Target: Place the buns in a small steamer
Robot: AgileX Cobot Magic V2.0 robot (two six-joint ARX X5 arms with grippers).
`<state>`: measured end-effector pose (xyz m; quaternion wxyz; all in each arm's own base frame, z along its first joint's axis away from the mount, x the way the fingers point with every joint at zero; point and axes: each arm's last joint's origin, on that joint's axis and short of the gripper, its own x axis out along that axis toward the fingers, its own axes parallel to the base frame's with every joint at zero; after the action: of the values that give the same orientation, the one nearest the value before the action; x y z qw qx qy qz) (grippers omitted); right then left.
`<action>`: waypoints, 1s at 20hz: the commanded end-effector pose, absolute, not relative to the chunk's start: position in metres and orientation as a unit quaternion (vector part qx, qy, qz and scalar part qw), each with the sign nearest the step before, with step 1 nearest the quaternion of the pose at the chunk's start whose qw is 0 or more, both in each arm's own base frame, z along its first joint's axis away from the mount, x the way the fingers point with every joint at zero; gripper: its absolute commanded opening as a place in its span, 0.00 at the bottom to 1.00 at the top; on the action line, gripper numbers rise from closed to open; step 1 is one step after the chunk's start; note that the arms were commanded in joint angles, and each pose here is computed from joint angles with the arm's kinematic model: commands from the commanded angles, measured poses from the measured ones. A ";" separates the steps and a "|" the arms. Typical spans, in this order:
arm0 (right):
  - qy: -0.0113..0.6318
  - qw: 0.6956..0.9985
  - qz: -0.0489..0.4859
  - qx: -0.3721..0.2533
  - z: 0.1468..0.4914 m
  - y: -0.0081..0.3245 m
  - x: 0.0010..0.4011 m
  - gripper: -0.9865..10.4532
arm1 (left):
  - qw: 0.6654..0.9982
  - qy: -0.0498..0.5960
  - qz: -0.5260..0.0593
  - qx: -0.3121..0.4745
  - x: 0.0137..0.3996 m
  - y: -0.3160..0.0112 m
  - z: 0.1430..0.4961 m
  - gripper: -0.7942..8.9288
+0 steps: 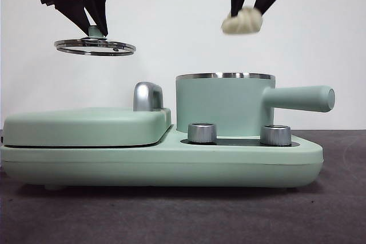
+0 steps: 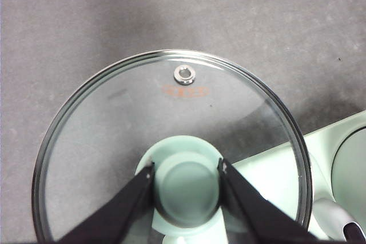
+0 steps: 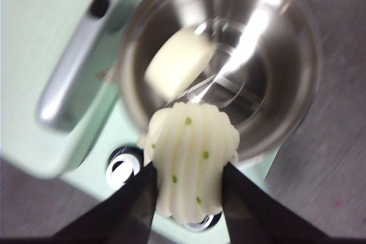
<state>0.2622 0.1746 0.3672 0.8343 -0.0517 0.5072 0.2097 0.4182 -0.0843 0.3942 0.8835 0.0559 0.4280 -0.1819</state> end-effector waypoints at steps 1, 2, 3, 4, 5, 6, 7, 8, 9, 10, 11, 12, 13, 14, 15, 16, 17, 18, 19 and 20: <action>0.517 0.825 0.215 -0.079 0.357 0.183 0.287 0.22 | 0.895 0.402 -0.187 0.054 0.416 -0.085 0.407 0.14; 0.524 0.822 0.209 -0.078 0.351 0.184 0.296 0.22 | 0.895 0.402 -0.187 0.054 0.416 -0.085 0.407 0.14; 0.534 0.817 0.203 -0.079 0.341 0.186 0.305 0.22 | 0.895 0.402 -0.187 0.054 0.416 -0.085 0.407 0.14; 0.544 0.811 0.198 -0.080 0.333 0.187 0.310 0.22 | 0.895 0.402 -0.187 0.054 0.416 -0.085 0.407 0.14; 0.557 0.804 0.193 -0.084 0.323 0.189 0.316 0.22 | 0.895 0.401 -0.187 0.054 0.416 -0.085 0.407 0.14; 0.565 0.799 0.190 -0.086 0.317 0.190 0.320 0.22 | 0.896 0.399 -0.187 0.054 0.416 -0.085 0.407 0.14; 0.572 0.794 0.188 -0.088 0.311 0.192 0.323 0.22 | 0.896 0.399 -0.187 0.054 0.416 -0.085 0.407 0.14; 0.575 0.791 0.187 -0.090 0.306 0.193 0.325 0.22 | 0.896 0.399 -0.187 0.054 0.416 -0.085 0.407 0.14; 0.577 0.789 0.189 -0.095 0.303 0.194 0.327 0.22 | 0.896 0.399 -0.187 0.054 0.416 -0.085 0.407 0.14; 0.581 0.786 0.188 -0.097 0.299 0.195 0.329 0.22 | 0.896 0.399 -0.187 0.054 0.416 -0.085 0.407 0.14; 0.586 0.783 0.185 -0.098 0.296 0.195 0.331 0.22 | 0.896 0.399 -0.187 0.054 0.416 -0.085 0.407 0.14; 0.590 0.780 0.183 -0.098 0.293 0.194 0.333 0.22 | 0.896 0.399 -0.187 0.054 0.416 -0.085 0.407 0.14; 0.591 0.779 0.184 -0.099 0.289 0.195 0.335 0.23 | 0.896 0.399 -0.187 0.054 0.416 -0.085 0.407 0.14; 0.593 0.778 0.183 -0.099 0.288 0.195 0.336 0.23 | 0.896 0.399 -0.187 0.054 0.416 -0.085 0.407 0.14; 0.593 0.778 0.183 -0.099 0.287 0.194 0.337 0.23 | 0.896 0.399 -0.187 0.053 0.416 -0.085 0.407 0.14; 0.592 0.779 0.183 -0.100 0.286 0.194 0.338 0.23 | 0.896 0.399 -0.187 0.054 0.416 -0.085 0.407 0.14; 0.592 0.778 0.183 -0.100 0.286 0.194 0.339 0.23 | 0.896 0.399 -0.187 0.054 0.416 -0.085 0.407 0.14; 0.592 0.779 0.181 -0.099 0.285 0.193 0.340 0.26 | 0.896 0.399 -0.187 0.054 0.416 -0.085 0.407 0.14; 0.593 0.779 0.180 -0.098 0.285 0.192 0.340 0.30 | 0.896 0.399 -0.187 0.053 0.416 -0.085 0.407 0.14; 0.593 0.779 0.179 -0.098 0.285 0.191 0.341 0.33 | 0.896 0.399 -0.187 0.054 0.416 -0.085 0.407 0.14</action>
<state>0.3354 0.1872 0.2870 0.7778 -0.0931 0.5967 0.1742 0.4184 -0.0843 0.3944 0.8843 0.0557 0.4265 -0.1818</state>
